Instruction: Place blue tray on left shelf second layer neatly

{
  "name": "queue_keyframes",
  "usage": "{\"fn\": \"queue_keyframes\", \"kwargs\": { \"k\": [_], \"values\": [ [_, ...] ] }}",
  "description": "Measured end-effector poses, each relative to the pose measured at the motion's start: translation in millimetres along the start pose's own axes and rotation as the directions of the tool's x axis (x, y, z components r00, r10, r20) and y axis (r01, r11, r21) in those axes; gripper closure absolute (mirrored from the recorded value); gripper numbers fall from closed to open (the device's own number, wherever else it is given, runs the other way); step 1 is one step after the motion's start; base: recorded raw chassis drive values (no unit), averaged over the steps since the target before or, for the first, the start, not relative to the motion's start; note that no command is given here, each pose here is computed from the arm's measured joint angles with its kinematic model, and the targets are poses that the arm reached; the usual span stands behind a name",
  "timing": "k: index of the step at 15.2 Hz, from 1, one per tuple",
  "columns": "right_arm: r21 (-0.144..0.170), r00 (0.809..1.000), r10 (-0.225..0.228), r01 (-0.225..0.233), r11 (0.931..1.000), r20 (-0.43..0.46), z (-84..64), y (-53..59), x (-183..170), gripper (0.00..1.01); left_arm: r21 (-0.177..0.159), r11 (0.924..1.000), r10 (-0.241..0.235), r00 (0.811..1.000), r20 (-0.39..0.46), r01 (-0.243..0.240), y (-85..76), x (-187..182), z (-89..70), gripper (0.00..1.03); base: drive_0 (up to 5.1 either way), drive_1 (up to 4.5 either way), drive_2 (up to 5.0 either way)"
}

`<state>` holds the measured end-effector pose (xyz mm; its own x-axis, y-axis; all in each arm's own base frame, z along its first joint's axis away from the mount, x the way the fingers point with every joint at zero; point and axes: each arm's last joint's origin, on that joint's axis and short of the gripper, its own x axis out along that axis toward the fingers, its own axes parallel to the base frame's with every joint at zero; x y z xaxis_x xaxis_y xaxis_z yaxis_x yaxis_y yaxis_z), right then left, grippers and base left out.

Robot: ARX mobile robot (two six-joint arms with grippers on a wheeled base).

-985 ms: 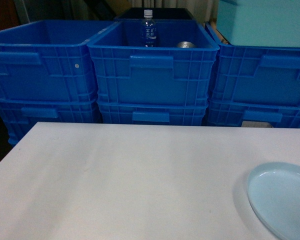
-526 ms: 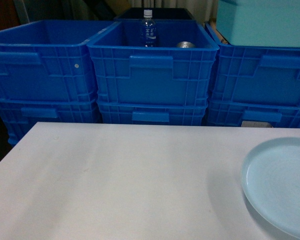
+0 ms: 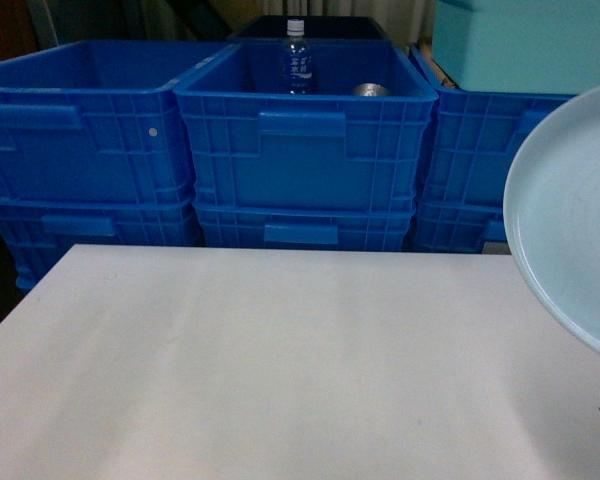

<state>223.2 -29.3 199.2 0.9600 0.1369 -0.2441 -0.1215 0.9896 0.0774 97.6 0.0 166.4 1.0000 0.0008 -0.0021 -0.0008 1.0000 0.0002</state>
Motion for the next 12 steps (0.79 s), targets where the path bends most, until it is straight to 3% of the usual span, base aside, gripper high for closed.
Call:
{"fn": "queue_keyframes", "kwargs": {
  "k": [2, 3, 5, 7, 12],
  "values": [
    [-0.057, 0.996, 0.07, -0.067, 0.9961, 0.048, 8.8, 22.7, -17, 0.99, 0.0, 1.0, 0.0, 1.0, 0.0, 0.0, 0.0, 0, 0.0, 0.05, 0.0, 0.0, 0.0],
    [-0.066, 0.994, 0.101, -0.098, 0.993, 0.05, 8.1, 30.9, -26, 0.99, 0.0, 1.0, 0.0, 1.0, 0.0, 0.0, 0.0, 0, 0.0, 0.05, 0.0, 0.0, 0.0],
    [-0.096, 0.991, 0.103, -0.094, 0.991, 0.09, 5.5, 38.2, -46, 0.99, 0.0, 1.0, 0.0, 1.0, 0.0, 0.0, 0.0, 0, 0.0, 0.05, 0.0, 0.0, 0.0],
    [-0.144, 0.987, 0.084, -0.063, 0.9875, 0.14, -4.4, 40.5, -66, 0.99, 0.0, 1.0, 0.0, 1.0, 0.0, 0.0, 0.0, 0, 0.0, 0.05, 0.0, 0.0, 0.0],
    [-0.142, 0.986, 0.11, -0.092, 0.9856, 0.128, -24.2, 42.2, -91, 0.99, 0.0, 1.0, 0.0, 1.0, 0.0, 0.0, 0.0, 0, 0.0, 0.05, 0.0, 0.0, 0.0]
  ]
}}
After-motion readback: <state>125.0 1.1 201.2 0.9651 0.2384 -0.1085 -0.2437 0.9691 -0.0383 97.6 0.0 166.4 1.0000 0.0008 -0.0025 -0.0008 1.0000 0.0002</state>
